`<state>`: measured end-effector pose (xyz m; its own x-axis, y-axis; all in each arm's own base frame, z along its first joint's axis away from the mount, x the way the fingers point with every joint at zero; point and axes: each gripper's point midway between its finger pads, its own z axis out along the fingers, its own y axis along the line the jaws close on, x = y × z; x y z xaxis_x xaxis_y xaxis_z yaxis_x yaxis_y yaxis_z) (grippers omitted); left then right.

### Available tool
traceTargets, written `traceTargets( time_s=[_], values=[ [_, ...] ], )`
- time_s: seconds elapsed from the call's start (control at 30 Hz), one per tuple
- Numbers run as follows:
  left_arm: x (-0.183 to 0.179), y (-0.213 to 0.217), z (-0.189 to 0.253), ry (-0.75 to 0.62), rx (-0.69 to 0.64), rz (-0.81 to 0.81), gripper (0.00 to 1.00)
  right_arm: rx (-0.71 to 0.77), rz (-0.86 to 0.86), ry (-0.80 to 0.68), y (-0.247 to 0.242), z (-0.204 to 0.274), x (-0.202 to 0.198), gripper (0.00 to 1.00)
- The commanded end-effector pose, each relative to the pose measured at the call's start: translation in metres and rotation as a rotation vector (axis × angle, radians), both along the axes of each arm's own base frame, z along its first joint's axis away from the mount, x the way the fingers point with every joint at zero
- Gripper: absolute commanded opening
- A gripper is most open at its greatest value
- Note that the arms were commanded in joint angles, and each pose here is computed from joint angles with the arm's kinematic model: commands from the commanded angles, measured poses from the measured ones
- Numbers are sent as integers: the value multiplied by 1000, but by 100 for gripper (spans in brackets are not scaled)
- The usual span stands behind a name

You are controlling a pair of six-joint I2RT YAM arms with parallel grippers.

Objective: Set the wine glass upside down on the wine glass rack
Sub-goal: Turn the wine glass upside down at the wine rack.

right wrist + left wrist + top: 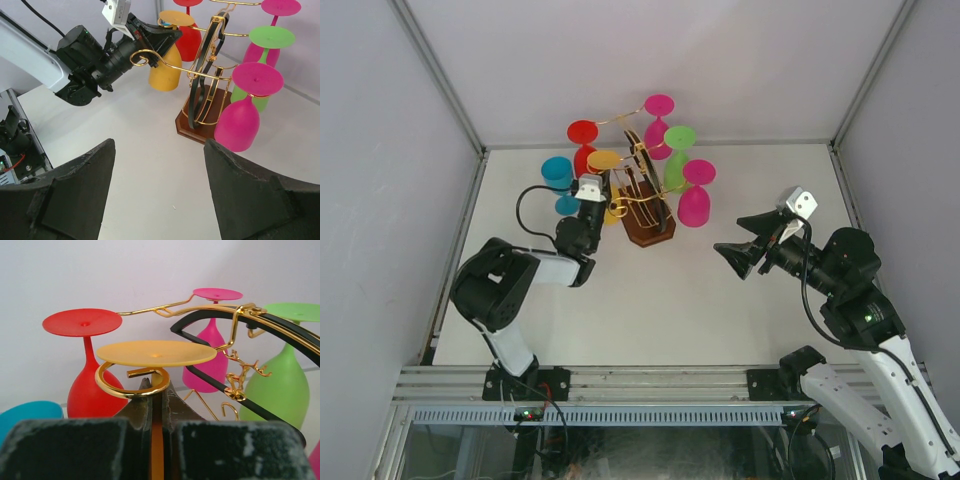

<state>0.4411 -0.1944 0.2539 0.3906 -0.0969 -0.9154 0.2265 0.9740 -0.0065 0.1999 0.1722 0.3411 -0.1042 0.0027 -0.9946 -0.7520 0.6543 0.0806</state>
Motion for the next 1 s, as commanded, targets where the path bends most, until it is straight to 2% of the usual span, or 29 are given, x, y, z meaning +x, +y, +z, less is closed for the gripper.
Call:
traceTargets(
  time_s=[0.0,0.27,0.43,0.97],
  values=[
    [13,25,21,-54,-32,115,0,11,-2,-32,0,7,2,71],
    [13,36,23,-56,-15,173,0,12,3,-31,1,8,3,71],
    [19,61,21,-47,-22,253,0,12,4,-31,1,8,3,71],
    [13,78,24,-49,-21,285,0,10,2,-30,2,7,4,71]
  ],
)
